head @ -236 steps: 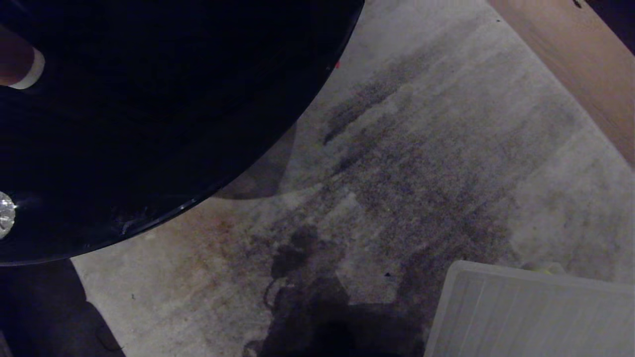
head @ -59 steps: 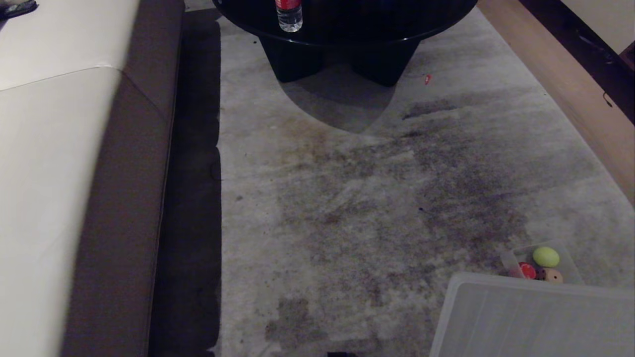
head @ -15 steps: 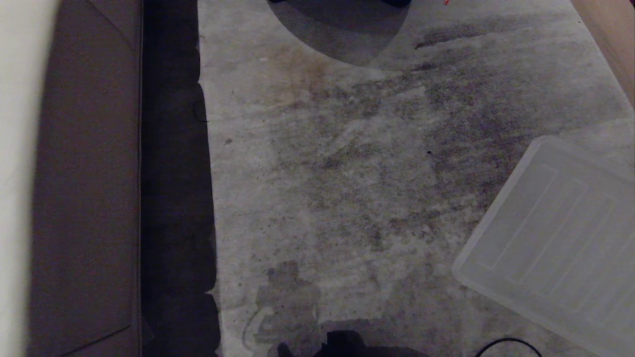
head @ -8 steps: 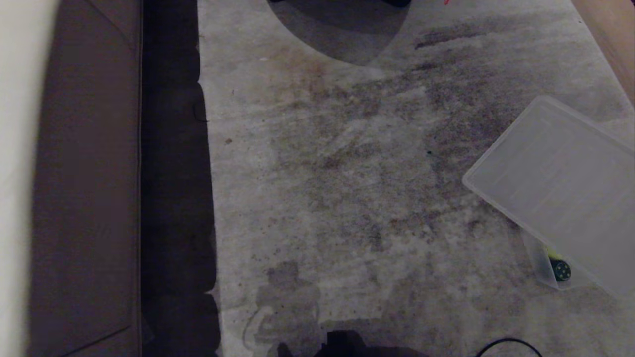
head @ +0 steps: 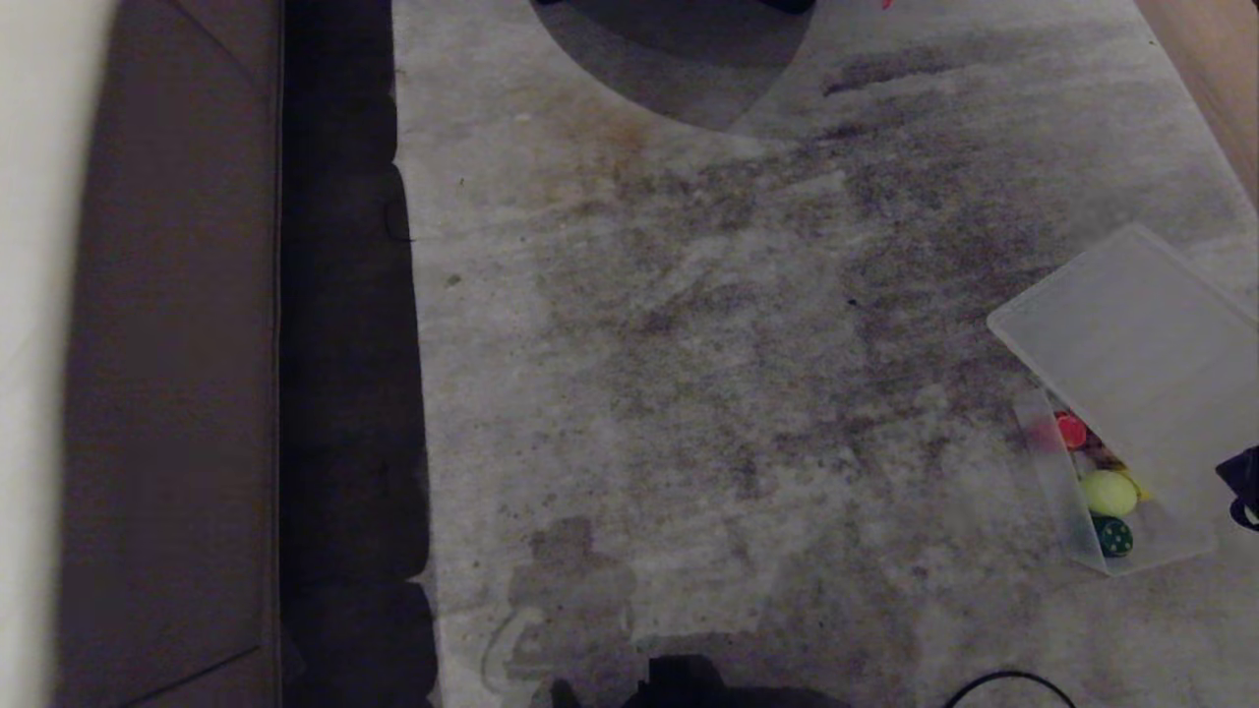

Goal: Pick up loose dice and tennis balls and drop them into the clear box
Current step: Close the lid

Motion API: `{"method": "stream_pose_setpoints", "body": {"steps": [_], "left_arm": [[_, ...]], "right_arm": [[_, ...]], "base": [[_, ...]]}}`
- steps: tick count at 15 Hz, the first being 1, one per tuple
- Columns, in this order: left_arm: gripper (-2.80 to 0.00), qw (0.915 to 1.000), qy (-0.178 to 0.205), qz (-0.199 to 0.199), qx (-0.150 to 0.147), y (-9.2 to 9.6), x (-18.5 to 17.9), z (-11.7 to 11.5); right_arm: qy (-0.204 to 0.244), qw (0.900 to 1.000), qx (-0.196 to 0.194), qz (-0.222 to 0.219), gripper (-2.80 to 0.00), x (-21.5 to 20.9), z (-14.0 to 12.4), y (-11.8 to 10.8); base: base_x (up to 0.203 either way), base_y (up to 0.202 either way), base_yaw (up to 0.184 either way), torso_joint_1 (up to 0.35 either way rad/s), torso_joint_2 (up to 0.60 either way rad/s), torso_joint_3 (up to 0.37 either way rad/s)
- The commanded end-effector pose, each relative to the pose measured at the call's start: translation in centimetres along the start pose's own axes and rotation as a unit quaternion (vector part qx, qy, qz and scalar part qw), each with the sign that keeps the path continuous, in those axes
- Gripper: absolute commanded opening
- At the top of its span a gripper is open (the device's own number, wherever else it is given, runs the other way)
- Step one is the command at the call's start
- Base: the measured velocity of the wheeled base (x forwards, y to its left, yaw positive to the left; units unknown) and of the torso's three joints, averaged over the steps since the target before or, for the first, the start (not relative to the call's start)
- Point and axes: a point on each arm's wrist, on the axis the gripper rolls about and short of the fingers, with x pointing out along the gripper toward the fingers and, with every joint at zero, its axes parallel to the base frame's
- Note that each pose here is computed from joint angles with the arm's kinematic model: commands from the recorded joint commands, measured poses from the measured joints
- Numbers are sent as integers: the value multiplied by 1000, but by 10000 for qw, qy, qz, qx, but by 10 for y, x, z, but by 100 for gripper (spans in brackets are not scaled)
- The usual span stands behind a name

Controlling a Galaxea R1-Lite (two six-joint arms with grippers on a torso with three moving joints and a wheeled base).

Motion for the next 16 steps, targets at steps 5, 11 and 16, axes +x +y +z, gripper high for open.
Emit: {"method": "stream_pose_setpoints", "body": {"steps": [5,11,16], "left_arm": [[-280,10000,13,6,-2,0,0,0],[-280,10000,13,6,-2,0,0,0],[-280,10000,10,5,-2,0,0,0]], "right_arm": [[970,9873,1258,62,-280,100,-13,-42],[891,9828,1529,530,-280,138,-27,-75],[1032,9802,1684,131,-280,161,-44,-105]], "base": [[0,0,0,0,0,0],[0,0,0,0,0,0],[0,0,0,0,0,0]]}}
